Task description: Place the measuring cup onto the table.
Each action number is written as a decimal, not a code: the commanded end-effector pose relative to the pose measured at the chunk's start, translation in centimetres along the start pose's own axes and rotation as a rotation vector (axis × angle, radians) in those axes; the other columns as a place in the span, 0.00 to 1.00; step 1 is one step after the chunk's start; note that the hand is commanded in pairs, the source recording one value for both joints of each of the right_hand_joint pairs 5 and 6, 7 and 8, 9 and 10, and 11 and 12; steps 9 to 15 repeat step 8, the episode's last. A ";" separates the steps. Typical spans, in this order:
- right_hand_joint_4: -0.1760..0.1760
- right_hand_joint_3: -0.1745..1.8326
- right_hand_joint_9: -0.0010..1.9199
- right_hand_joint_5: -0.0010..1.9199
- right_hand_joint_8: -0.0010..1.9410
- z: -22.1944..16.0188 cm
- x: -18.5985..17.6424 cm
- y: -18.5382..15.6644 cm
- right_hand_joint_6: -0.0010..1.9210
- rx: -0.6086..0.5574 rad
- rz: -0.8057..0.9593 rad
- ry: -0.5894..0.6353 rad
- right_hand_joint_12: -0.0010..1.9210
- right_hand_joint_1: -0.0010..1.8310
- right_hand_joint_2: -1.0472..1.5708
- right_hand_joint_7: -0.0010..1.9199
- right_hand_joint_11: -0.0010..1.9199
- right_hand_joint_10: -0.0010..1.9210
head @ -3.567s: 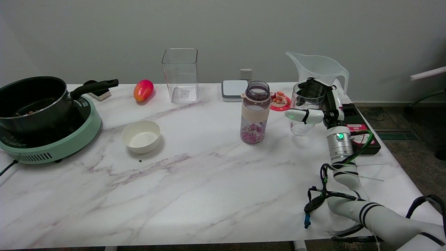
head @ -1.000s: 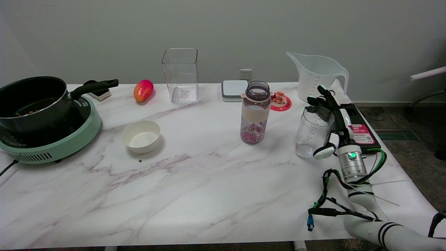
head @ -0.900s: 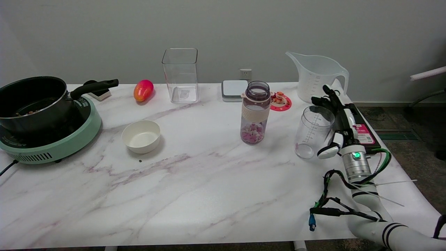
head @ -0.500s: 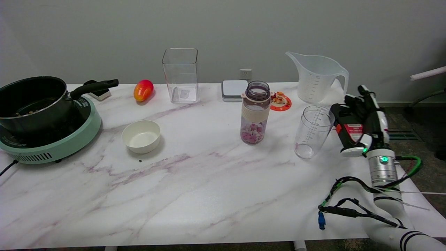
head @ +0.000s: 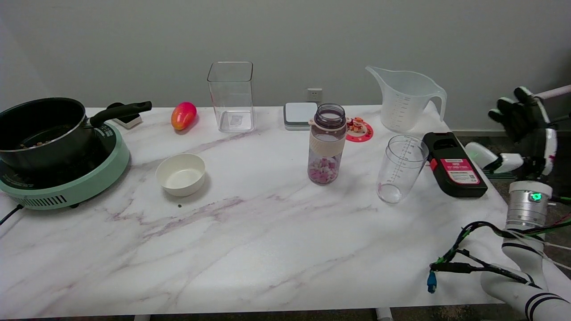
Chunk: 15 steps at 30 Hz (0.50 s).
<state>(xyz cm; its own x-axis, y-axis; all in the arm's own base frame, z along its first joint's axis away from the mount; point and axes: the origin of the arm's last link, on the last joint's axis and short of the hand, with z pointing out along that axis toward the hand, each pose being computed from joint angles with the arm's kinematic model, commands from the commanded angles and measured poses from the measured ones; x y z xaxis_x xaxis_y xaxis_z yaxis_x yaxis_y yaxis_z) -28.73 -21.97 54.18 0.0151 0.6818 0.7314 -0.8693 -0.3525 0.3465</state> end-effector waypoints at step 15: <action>0.50 0.65 0.30 0.22 0.32 3.5 2.7 -2.9 0.22 0.082 0.188 0.200 0.35 0.69 0.27 0.32 0.35 0.30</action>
